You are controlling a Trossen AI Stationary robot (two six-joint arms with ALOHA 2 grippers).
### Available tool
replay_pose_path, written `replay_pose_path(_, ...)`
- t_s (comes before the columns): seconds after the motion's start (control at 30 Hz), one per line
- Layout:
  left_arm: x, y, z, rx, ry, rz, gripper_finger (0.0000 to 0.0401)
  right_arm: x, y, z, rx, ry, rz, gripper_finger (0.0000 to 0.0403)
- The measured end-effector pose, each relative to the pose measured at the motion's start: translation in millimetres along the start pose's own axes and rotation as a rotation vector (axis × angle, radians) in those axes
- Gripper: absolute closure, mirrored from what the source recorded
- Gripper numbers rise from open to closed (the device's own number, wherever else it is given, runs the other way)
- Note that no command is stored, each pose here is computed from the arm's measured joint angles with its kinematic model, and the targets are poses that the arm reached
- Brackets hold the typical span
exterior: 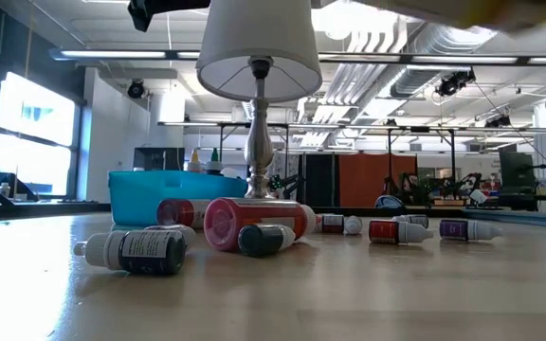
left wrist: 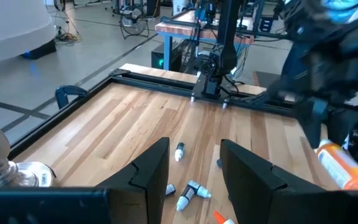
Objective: Pick & Place food coloring
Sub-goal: Put the large yellow food coloring bottle into the blue bin
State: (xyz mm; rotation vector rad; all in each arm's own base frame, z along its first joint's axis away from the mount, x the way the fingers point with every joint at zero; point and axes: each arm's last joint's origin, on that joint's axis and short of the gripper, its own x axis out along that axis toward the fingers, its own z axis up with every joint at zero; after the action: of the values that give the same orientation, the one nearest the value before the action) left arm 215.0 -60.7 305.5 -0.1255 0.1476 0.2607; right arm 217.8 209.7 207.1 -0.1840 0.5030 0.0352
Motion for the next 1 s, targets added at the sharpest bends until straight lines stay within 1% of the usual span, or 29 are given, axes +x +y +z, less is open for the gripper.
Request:
replay_pose_path(0.13,0,-1,4,-0.024,-0.035,-0.005,0.0261,10,-28,44,-0.208,0.038,-0.156,0.0288)
replay_pose_path(0.2,0,-1,6,-0.034,-0.050,-0.012,0.0261,15,-46,61,-0.293,0.075,-0.207,0.0290)
replay_pose_path(0.3,0,-1,6,-0.037,-0.056,-0.014,0.0261,22,-74,85,-0.379,0.117,-0.274,0.0292)
replay_pose_path(0.37,-1,0,7,-0.032,-0.062,0.005,0.0261,26,-95,95,-0.449,0.164,-0.293,0.0292)
replay_pose_path(0.43,-1,0,7,-0.032,-0.066,0.024,0.0261,32,-114,100,-0.515,0.220,-0.291,0.0292)
replay_pose_path(0.57,-8,5,14,-0.002,-0.102,0.077,0.0261,52,-147,104,-0.654,0.352,-0.328,0.0292)
replay_pose_path(0.7,-15,13,19,0.071,-0.135,0.227,0.0261,80,-168,101,-0.864,0.518,-0.327,0.0292)
replay_pose_path(0.87,-26,23,26,0.158,-0.153,0.436,0.0261,121,-183,101,-1.085,0.680,-0.356,0.0292)
replay_pose_path(1.0,-32,28,29,0.229,-0.142,0.546,0.0261,149,-193,101,-1.260,0.801,-0.352,0.0288)
